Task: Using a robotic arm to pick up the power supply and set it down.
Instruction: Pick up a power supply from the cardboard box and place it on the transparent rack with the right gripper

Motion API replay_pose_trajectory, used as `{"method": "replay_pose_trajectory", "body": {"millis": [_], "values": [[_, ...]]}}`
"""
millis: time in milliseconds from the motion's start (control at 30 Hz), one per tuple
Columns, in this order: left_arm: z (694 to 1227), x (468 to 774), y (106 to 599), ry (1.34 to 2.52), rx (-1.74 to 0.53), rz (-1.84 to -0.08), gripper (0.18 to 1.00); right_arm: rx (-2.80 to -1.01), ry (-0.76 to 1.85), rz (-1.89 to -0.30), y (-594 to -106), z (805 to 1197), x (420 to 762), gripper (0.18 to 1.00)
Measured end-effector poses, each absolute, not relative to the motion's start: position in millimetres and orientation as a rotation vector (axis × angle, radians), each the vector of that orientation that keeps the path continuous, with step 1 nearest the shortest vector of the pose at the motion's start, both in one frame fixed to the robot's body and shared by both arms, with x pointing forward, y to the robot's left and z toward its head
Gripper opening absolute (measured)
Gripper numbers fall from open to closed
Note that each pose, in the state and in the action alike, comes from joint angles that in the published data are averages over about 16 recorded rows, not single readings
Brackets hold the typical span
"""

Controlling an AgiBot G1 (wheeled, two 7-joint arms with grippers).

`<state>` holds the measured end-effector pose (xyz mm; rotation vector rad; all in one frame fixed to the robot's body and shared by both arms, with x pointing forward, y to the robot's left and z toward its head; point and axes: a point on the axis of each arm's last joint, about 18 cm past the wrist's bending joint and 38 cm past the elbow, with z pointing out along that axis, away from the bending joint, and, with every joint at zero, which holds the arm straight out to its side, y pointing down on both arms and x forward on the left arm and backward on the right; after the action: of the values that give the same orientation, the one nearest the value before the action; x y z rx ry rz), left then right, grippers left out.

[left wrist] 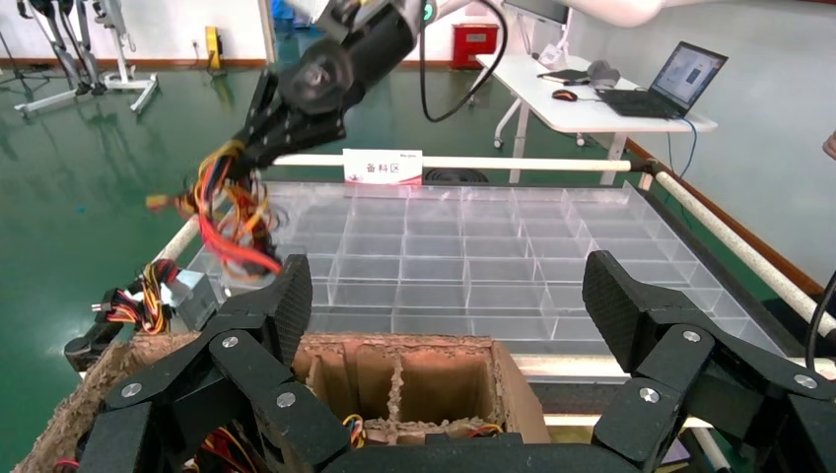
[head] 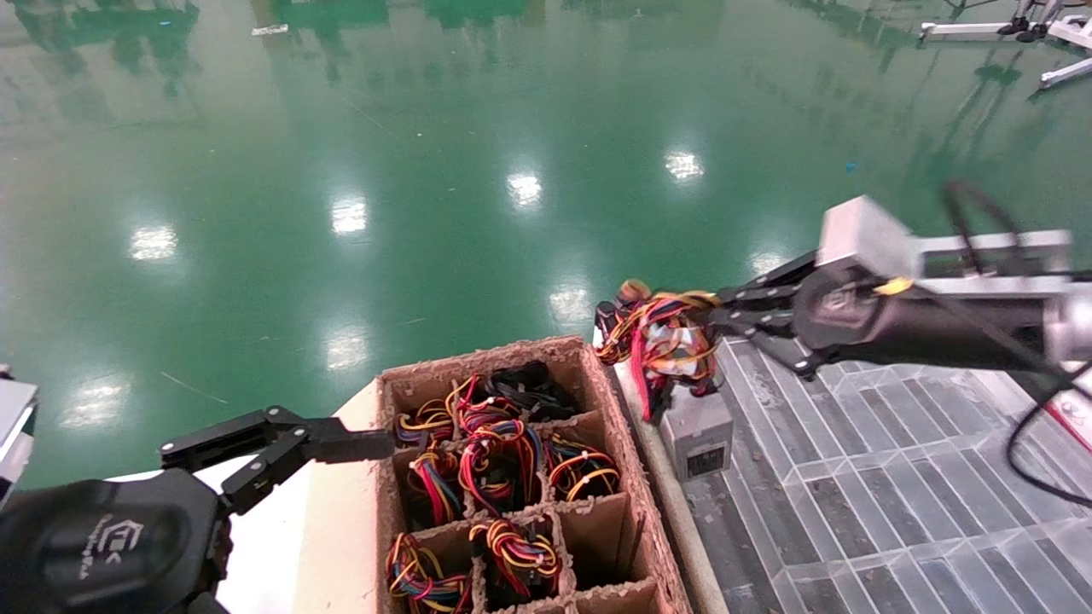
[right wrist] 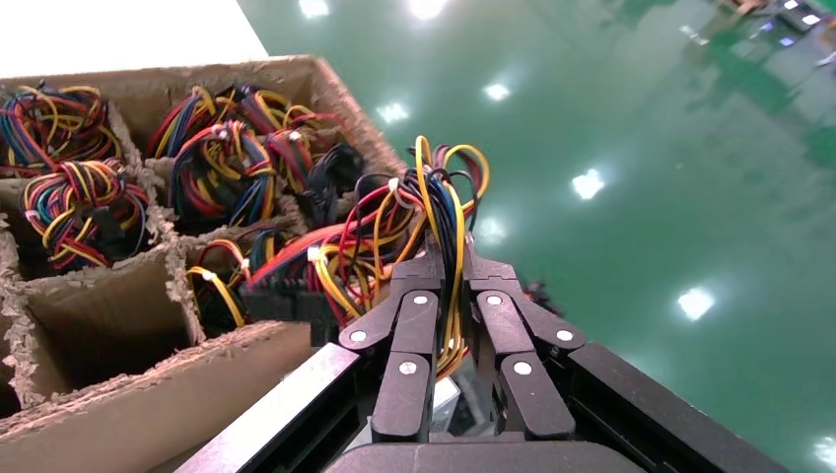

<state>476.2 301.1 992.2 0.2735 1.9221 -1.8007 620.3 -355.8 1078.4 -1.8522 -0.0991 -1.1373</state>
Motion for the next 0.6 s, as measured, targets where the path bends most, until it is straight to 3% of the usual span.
{"method": "replay_pose_trajectory", "body": {"millis": [600], "values": [[992.2, 476.2, 301.1, 1.922, 0.274, -1.801, 1.0, -1.833, 0.019, -1.11, -351.2, 1044.5, 663.5, 0.2]]}}
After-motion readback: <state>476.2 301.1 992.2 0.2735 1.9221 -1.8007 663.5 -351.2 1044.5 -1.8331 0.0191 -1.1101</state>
